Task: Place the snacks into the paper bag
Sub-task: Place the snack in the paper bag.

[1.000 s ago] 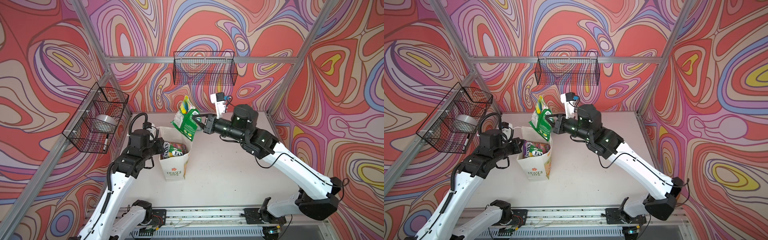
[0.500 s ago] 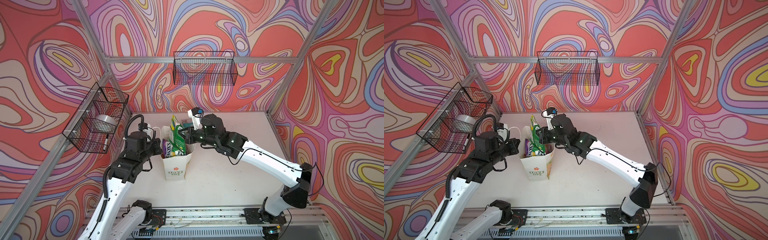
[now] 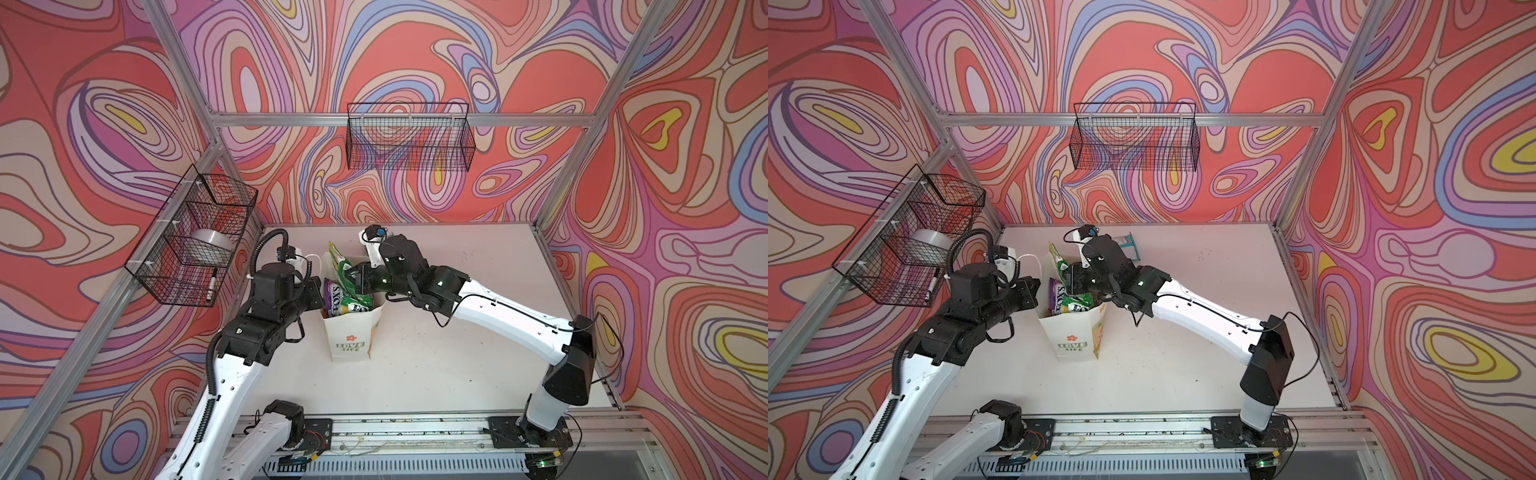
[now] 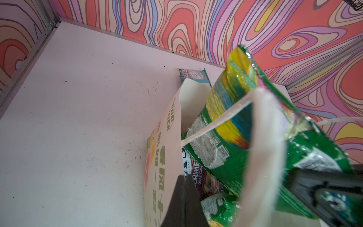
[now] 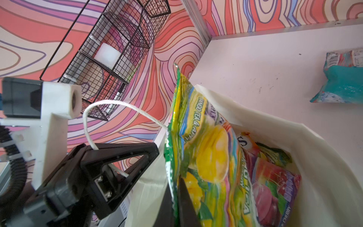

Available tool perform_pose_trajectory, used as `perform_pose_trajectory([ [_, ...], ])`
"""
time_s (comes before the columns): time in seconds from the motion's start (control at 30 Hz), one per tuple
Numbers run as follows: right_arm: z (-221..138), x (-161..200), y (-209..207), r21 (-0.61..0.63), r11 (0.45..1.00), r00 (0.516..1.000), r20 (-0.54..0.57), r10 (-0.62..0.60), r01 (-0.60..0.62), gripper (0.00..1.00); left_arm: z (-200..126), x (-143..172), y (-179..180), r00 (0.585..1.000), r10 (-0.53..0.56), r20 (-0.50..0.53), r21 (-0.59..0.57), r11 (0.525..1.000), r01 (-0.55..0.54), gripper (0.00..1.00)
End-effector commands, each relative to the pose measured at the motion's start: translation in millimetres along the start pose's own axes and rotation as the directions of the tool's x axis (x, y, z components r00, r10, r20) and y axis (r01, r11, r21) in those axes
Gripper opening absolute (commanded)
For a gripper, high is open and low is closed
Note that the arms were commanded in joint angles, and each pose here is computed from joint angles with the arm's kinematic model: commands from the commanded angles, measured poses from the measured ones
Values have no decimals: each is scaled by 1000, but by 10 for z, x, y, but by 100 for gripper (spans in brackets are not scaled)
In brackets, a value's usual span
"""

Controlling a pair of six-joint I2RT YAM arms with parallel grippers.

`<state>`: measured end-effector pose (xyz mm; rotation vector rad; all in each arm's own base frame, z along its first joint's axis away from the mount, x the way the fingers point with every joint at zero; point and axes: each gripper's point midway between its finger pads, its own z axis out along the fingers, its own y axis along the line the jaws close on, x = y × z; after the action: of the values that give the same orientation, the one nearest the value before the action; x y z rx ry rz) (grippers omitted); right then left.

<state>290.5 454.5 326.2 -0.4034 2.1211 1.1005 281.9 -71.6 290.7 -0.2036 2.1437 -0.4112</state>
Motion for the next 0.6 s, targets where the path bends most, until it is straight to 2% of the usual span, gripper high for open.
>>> perform_pose_trajectory([
  [0.0, 30, -43, 224, -77, 997, 1000, 14, 11, -10, 0, -47, -123, -66, 999, 6, 44, 25, 1000, -7, 0],
  [0.1, 80, 73, 100, -35, 999, 1000, -11, 20, -20, 0, -50, -120, -64, 999, 6, 43, 24, 1000, -8, 0],
  [0.33, 271, 484, -553, 199, 980, 997, -73, 36, -21, 0, -55, -123, -75, 999, 5, 44, 30, 1000, -7, 0],
  [0.47, 327, 624, -709, 248, 968, 994, -100, 49, -23, 0, -56, -124, -74, 999, 6, 45, 30, 1000, -8, 0],
  [0.57, 352, 671, -728, 250, 968, 992, -114, 56, -26, 5, -59, -126, -71, 999, 6, 47, 28, 1000, -7, 0],
])
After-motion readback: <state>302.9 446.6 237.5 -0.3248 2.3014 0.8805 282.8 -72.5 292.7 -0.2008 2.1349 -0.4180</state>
